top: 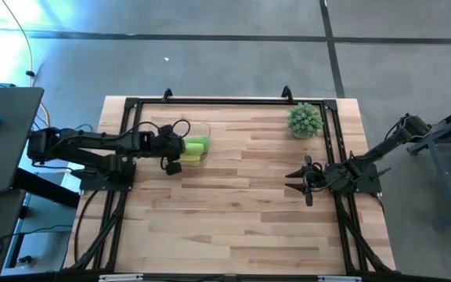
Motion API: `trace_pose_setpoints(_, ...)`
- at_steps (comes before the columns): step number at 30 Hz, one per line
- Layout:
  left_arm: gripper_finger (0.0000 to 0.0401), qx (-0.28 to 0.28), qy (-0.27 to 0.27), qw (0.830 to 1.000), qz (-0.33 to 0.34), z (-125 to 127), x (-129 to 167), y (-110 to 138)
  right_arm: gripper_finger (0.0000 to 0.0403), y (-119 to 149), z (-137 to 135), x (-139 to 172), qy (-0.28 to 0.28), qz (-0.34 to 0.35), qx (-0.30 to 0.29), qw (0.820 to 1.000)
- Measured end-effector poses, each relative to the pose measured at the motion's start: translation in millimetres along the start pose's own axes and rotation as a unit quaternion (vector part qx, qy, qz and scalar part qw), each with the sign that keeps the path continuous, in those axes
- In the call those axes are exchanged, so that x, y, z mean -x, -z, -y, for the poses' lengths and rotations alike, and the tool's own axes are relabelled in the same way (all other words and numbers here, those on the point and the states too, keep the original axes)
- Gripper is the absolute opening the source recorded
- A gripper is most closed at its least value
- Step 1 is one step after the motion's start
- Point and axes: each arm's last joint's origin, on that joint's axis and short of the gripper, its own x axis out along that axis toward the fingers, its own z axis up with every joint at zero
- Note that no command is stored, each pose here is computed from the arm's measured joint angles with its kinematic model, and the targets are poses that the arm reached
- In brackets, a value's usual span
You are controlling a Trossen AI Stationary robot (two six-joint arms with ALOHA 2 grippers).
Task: Roll microfiber towels into tight, uniform cylinder then place into a basket
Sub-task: Put the green towel into the transparent bin, then return to Home Position
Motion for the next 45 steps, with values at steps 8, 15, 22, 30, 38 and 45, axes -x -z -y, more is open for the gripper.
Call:
trace_pose_setpoints(8, 0.0126, -0.002, 0.007, 1.0, -0.013, -3, -1, 3, 0.0142, 0, 0, 0, 0.0, 0.0, 0.0, 1.0)
trace_pose_setpoints(15, 0.0194, -0.011, 0.004, 1.0, 0.014, -2, 10, -7, 0.0142, 0, 0, 0, 0.0, 0.0, 0.0, 1.0)
trace_pose_setpoints(22, 0.0226, -0.003, 0.007, 0.995, 0.095, -5, 40, -36, 0.0142, 0, 0, 0, 0.0, 0.0, 0.0, 1.0)
trace_pose_setpoints(30, 0.0215, 0.048, 0.006, 0.976, 0.211, -20, 97, -73, 0.0142, 0, 0, 0, 0.0, 0.0, 0.0, 1.0)
trace_pose_setpoints(38, 0.0214, 0.078, 0.0, 0.946, 0.316, -33, 140, -90, 0.0142, 0, 0, 0, 0.001, -0.002, 0.001, 1.0)
trace_pose_setpoints(45, 0.0212, 0.091, -0.002, 0.928, 0.361, -35, 145, -98, 0.0142, 0, 0, 0, 0.001, -0.002, 0.001, 1.0)
